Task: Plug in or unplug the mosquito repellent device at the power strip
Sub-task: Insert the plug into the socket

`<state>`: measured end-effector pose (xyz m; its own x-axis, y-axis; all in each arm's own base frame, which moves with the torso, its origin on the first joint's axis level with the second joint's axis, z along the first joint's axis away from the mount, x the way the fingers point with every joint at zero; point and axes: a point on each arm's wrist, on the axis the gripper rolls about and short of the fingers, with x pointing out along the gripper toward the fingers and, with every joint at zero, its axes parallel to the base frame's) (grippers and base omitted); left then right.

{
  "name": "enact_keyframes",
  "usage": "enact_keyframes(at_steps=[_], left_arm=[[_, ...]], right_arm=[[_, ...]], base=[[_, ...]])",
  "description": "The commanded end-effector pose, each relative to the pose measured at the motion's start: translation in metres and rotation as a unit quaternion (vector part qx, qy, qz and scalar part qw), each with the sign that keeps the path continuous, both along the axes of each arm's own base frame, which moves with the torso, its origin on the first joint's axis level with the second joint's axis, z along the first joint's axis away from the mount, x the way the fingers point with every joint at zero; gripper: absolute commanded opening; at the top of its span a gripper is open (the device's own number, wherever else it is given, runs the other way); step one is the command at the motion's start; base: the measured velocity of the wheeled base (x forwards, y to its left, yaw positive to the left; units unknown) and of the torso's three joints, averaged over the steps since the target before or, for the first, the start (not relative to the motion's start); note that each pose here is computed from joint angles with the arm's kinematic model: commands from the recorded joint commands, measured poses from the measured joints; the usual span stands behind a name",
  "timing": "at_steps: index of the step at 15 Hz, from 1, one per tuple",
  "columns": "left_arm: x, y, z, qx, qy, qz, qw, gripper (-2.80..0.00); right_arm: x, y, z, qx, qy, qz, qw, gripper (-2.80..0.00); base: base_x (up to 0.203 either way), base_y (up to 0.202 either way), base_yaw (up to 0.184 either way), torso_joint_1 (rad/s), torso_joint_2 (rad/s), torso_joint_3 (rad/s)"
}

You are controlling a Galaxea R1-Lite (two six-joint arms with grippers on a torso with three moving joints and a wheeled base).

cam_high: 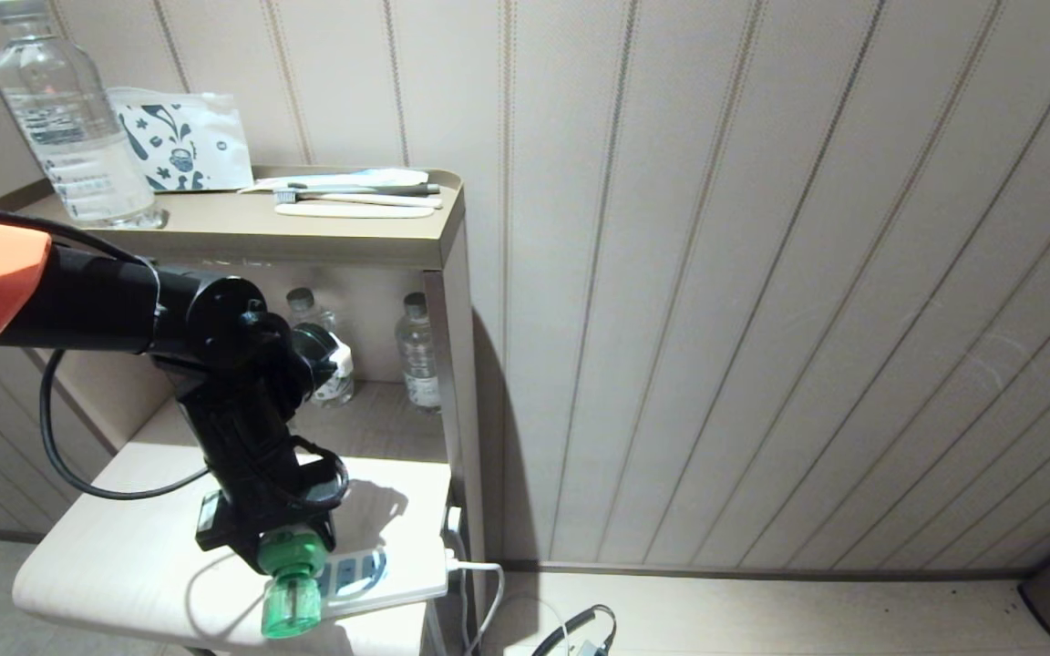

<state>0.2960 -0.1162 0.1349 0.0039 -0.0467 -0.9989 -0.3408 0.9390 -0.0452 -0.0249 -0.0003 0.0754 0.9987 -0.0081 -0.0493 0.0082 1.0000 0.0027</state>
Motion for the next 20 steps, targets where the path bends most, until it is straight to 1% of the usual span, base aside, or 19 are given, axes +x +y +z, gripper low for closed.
enact_keyframes(at_steps=[1, 9, 15, 20], left_arm=[[-0.0008, 0.0003, -0.0007, 0.002, 0.004, 0.002, 1.0, -2.8], [-0.0015, 0.0002, 0.0015, 0.003, -0.001, -0.006, 1.0, -2.8], [-0.0034, -0.0031, 0.0025, 0.005, -0.003, -0.035, 0.9994, -2.8], [0.0001, -0.0044, -0.0049, 0.01, 0.006, -0.035, 0.9993, -2.8]], right_arm=[[0.0001, 0.0, 0.0, 0.0, 0.001, 0.0, 1.0, -2.8], [0.0, 0.0, 0.0, 0.0, 0.0, 0.0, 1.0, -2.8], [0.0, 0.0, 0.0, 0.0, 0.0, 0.0, 1.0, -2.8], [0.0, 0.0, 0.0, 0.0, 0.0, 0.0, 1.0, -2.8]], base=[[0.0, 0.0, 0.0, 0.0, 0.0, 0.0], [0.0, 0.0, 0.0, 0.0, 0.0, 0.0], [0.0, 0.0, 0.0, 0.0, 0.0, 0.0], [0.0, 0.0, 0.0, 0.0, 0.0, 0.0]])
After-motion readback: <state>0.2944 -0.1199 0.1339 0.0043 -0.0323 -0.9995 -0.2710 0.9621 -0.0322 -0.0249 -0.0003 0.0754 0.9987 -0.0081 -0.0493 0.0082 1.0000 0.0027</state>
